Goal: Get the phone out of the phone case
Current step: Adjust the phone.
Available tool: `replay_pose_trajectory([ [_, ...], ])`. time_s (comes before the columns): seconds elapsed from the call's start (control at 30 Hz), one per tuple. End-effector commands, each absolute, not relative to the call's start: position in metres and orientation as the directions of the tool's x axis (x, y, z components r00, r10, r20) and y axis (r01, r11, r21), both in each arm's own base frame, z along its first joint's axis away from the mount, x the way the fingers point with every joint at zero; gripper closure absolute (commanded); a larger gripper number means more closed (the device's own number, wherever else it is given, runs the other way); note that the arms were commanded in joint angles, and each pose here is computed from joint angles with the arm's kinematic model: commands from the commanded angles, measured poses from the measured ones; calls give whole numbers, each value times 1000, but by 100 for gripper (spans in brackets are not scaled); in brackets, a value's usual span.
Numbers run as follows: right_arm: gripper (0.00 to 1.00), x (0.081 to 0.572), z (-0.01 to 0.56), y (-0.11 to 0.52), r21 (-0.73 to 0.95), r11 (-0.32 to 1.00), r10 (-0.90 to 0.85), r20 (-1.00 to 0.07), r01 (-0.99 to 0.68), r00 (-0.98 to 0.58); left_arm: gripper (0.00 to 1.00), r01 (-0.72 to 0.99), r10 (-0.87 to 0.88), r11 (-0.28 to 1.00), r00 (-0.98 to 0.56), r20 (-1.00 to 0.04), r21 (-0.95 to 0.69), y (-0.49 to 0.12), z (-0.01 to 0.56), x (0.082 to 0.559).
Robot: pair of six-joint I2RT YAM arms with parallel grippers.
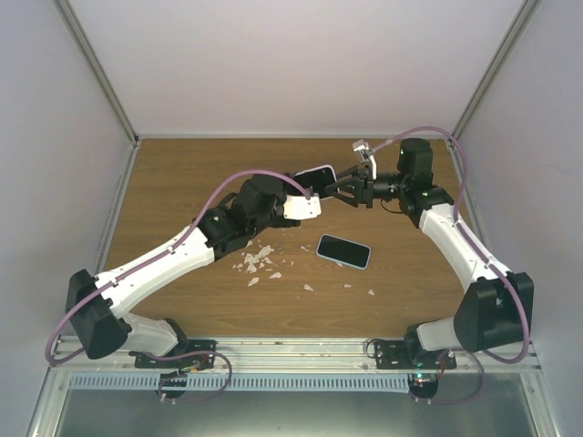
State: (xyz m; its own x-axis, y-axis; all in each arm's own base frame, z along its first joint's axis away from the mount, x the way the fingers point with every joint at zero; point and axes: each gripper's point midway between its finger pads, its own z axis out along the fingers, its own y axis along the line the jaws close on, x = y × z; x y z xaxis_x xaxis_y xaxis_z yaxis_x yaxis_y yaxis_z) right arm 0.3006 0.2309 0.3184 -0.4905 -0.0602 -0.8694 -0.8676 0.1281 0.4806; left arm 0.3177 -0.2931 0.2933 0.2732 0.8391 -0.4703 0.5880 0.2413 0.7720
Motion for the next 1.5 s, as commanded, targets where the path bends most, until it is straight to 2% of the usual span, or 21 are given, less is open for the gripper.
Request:
replay_pose_trajectory([
  [0.0, 57, 301, 325, 237, 495, 100, -49, -864, -863, -501, 72, 529, 776, 322, 328, -539, 786, -304, 335, 320],
  [0.07, 61, 305, 323, 238, 518, 106, -41, -850, -849, -525, 72, 528, 777, 322, 326, -538, 786, -304, 334, 320],
  [0.3, 87, 310, 318, 239, 558, 108, -32, -825, -823, -564, 71, 524, 784, 316, 325, -529, 791, -303, 329, 321],
  [0.4, 99, 312, 317, 239, 557, 116, -30, -826, -823, -563, 66, 520, 788, 319, 318, -527, 792, -301, 327, 321],
  [0.47, 100, 313, 320, 239, 549, 119, -27, -831, -827, -555, 53, 525, 791, 323, 307, -529, 788, -300, 326, 321],
  [0.6, 99, 324, 330, 228, 554, 117, 9, -830, -824, -557, 4, 573, 761, 382, 251, -599, 725, -294, 333, 323],
  [0.63, 100, 327, 333, 223, 565, 111, 23, -824, -818, -566, 1, 601, 733, 407, 235, -638, 688, -293, 338, 323],
  [0.83, 100, 336, 355, 202, 557, 99, 82, -830, -825, -551, 1, 703, 559, 547, 98, -823, 455, -271, 365, 322],
  [1.07, 99, 336, 383, 188, 519, 107, 138, -852, -848, -505, 1, 758, 284, 641, -87, -955, 122, -228, 389, 333],
  [1.27, 100, 324, 407, 183, 466, 73, 184, -875, -882, -447, 1, 814, 71, 574, -155, -985, -87, -207, 412, 328],
  [1.47, 100, 309, 419, 179, 422, 38, 243, -883, -906, -402, 1, 901, -31, 394, -185, -982, -182, -211, 424, 305],
])
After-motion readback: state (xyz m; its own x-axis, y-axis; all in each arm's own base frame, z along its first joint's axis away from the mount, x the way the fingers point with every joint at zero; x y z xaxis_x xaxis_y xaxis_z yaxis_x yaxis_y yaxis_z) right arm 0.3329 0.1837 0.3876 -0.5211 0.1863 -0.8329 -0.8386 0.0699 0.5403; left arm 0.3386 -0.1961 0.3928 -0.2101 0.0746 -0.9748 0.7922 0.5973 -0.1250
